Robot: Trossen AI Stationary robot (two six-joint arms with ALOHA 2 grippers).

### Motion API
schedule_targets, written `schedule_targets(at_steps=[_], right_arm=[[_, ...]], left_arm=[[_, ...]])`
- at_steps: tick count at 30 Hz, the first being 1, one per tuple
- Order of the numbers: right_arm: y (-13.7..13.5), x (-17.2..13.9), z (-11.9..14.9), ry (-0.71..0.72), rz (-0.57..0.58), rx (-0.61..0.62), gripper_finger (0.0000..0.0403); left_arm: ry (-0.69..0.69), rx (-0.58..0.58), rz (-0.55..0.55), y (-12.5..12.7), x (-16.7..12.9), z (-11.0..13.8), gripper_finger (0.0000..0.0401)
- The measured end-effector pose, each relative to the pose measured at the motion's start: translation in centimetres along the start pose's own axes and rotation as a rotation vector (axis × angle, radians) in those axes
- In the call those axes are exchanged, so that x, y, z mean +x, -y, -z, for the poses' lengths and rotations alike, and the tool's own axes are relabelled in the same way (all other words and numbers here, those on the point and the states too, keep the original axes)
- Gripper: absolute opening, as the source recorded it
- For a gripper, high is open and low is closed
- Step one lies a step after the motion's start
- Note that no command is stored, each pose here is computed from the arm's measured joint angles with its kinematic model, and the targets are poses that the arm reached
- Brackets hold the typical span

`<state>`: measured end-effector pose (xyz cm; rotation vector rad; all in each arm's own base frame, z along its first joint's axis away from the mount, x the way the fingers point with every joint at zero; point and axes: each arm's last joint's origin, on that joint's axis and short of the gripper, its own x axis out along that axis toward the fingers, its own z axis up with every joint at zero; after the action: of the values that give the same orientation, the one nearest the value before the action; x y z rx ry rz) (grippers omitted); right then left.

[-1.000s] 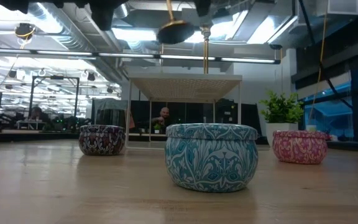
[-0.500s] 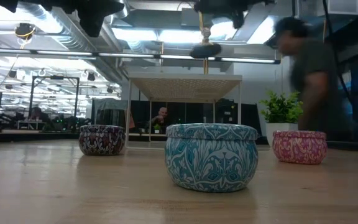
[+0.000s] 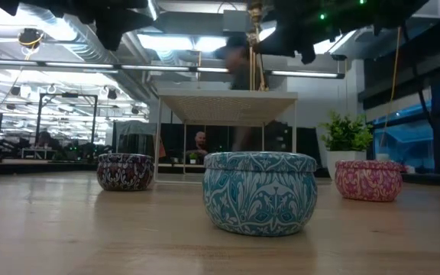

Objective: Pick & Place candle stick holders
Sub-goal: Put the gold candle holder on the shelf, then put the top silver scented candle can on the shelf

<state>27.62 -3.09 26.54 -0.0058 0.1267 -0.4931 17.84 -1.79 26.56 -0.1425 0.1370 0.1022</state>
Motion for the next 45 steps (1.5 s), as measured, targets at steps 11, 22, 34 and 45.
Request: schedule_targets(at_steps=[11, 22, 34, 45], right_arm=[[0.4, -0.2, 1.2, 0.041, -0.047, 0.039, 0.0018], [0.4, -0.2, 1.4, 0.017, -0.047, 0.029, 0.0051], [0.9, -1.3, 2.0, -0.124, -0.022, 0.010, 0.0193], [1.3, -4.7, 2.3, -0.368, -0.361, 0.083, 0.0285]], left_arm=[[0.008, -0.033, -0.041, -0.1, 0.0, 0.0, 0.0177], [0.010, -0.030, -0.052, -0.3, 0.0, -0.1, 0.0176], [0.024, -0.002, -0.150, -0.6, 0.0, -0.1, 0.0171], [-0.090, 0.007, -0.313, -1.7, -0.5, -2.2, 0.0200]])
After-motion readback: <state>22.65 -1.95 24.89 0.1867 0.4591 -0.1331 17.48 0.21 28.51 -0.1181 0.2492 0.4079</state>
